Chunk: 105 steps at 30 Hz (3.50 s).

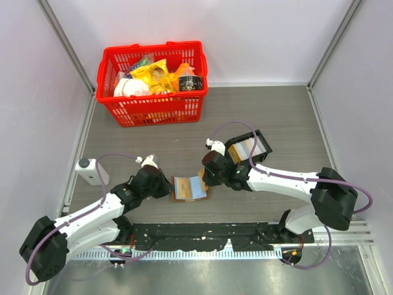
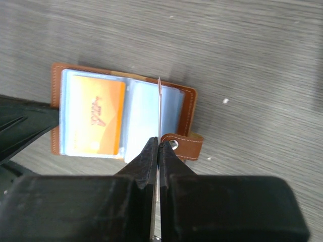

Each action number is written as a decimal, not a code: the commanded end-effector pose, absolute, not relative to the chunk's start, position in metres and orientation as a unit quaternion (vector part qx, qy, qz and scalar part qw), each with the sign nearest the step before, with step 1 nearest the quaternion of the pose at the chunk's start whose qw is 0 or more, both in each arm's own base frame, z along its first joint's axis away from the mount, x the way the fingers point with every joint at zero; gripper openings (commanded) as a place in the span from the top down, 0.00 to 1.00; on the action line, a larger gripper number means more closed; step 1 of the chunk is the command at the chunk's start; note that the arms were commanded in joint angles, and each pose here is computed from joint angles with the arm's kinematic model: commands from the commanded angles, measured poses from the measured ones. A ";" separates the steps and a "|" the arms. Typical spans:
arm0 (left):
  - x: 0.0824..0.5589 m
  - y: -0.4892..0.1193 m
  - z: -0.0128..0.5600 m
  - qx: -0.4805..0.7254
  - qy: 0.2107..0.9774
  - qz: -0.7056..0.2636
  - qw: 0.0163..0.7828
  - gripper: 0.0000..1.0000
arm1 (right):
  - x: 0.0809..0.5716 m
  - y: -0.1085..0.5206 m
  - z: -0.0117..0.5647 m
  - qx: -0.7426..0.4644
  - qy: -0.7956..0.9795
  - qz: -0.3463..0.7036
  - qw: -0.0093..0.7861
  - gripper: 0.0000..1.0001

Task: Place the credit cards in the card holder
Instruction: Insert the credit card into the card holder.

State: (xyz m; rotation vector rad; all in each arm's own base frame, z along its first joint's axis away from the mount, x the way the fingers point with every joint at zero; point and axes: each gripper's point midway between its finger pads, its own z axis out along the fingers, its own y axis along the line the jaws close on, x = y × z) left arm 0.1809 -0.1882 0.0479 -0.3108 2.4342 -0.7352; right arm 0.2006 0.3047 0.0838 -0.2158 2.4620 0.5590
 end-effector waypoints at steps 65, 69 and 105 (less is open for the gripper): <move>0.190 -0.196 0.073 -0.102 0.901 -0.292 0.306 1.00 | 0.225 0.305 0.160 -0.059 0.904 0.211 0.367 0.99; 0.189 -0.198 0.076 -0.101 0.899 -0.297 0.305 1.00 | 0.221 0.318 0.194 -0.053 0.878 0.276 0.388 0.99; 0.178 -0.179 0.009 -0.131 0.924 -0.237 0.270 1.00 | 0.184 0.336 0.044 0.015 0.890 0.395 0.227 0.99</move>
